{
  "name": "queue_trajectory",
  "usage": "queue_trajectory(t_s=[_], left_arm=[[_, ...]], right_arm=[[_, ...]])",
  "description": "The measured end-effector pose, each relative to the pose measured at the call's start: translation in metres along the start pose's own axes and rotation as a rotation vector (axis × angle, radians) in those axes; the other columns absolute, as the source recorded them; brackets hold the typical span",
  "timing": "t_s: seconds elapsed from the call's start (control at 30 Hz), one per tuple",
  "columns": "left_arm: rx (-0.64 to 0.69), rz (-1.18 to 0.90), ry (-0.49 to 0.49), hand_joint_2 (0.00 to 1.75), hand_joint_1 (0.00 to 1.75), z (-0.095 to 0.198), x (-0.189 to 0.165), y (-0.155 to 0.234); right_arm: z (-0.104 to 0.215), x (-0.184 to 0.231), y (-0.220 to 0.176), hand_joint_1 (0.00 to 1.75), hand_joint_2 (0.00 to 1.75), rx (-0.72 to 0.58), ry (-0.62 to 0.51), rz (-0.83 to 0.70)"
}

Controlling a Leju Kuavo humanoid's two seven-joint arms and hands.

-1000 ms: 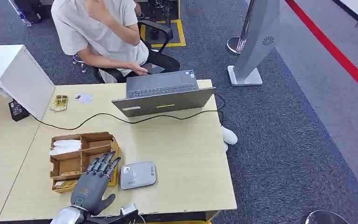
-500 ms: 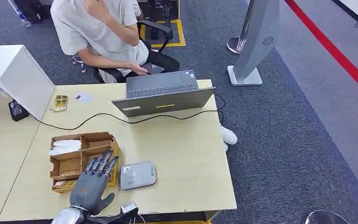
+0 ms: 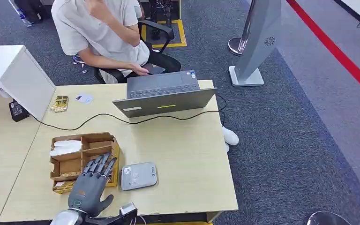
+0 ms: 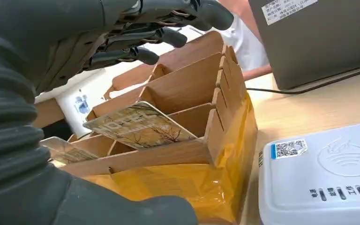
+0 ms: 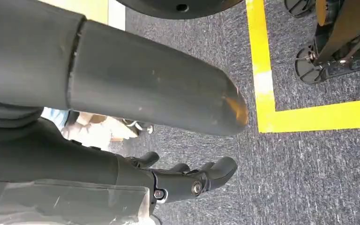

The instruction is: Pass the card to the sensor for recognition and then transmit it.

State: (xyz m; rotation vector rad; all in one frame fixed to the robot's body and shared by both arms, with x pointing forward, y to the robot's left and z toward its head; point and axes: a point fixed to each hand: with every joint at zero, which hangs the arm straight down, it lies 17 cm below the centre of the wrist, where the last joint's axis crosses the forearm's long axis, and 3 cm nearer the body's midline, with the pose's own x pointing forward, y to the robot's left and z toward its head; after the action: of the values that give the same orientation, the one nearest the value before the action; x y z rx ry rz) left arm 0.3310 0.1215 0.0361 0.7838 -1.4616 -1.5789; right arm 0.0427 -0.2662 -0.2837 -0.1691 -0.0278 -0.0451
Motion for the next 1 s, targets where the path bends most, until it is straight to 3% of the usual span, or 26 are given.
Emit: queue_trajectory(t_s=[1.0], left_arm=[[0.016,0.027,0.022,1.75,0.0,-0.0023,-0.0042,0.0058]], right_arm=[[0.0,0.0007,0.0,0.0,0.0,0.0,-0.004,-0.001]])
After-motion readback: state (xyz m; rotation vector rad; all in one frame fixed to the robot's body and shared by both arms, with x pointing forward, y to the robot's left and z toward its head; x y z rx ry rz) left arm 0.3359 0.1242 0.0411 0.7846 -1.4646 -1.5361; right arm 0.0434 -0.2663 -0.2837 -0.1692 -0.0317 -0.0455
